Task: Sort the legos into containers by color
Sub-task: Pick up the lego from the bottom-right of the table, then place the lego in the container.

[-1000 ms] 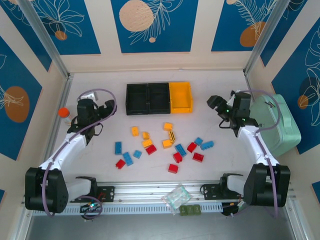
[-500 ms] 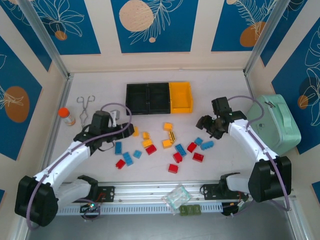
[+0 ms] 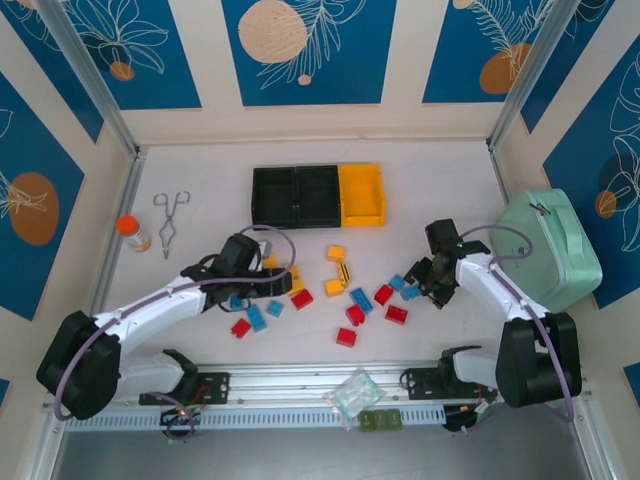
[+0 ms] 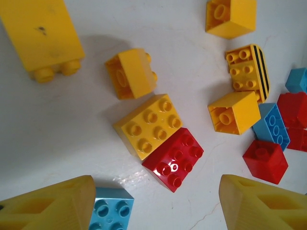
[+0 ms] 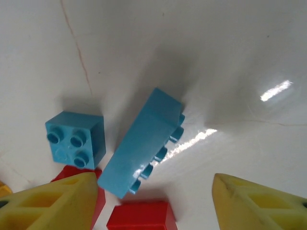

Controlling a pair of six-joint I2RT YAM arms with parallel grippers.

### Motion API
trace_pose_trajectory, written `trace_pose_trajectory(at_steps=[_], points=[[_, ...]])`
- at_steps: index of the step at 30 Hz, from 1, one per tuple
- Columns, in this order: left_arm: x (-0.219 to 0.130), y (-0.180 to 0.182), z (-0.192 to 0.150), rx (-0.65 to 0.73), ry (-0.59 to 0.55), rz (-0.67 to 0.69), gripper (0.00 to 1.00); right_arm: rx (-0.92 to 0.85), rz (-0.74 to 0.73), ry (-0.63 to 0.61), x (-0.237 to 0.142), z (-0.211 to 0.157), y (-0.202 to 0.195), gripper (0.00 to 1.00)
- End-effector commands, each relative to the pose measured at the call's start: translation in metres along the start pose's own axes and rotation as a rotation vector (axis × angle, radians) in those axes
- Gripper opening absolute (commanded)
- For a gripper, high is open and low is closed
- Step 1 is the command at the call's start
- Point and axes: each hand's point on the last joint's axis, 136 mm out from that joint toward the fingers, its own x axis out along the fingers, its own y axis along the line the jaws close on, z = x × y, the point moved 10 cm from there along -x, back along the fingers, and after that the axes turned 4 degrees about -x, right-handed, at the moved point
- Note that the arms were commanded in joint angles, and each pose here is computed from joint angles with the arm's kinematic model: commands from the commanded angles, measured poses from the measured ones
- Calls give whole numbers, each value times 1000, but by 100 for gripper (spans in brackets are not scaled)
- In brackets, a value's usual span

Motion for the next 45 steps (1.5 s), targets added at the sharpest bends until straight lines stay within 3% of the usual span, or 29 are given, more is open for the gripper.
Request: trace_pose_trajectory(at_steps=[1, 10, 14, 17, 24, 33, 40, 45], points=[[-2, -15, 8, 23, -42, -24, 68, 46, 29, 9, 10, 4, 3, 58], [4, -12, 1, 8, -35, -7, 69, 62, 26, 8, 21, 11, -4, 38], [7, -12, 0, 7, -26, 4, 68, 62, 34, 15, 25, 12, -5, 39], [10, -14, 0, 4, -23, 0, 67, 57, 39, 13, 25, 13, -5, 21], [7, -14, -2, -1, -41, 0, 67, 14, 85, -70, -8, 21, 6, 13], [1, -17, 3, -40, -100, -6, 67, -203, 185, -183, -57, 45, 81, 12], [-2, -14, 0, -59, -96, 7, 67, -473, 170, -223, -60, 69, 169, 11], [-4, -8, -5, -71, -97, 30, 67, -558, 122, -212, -43, 90, 214, 12]])
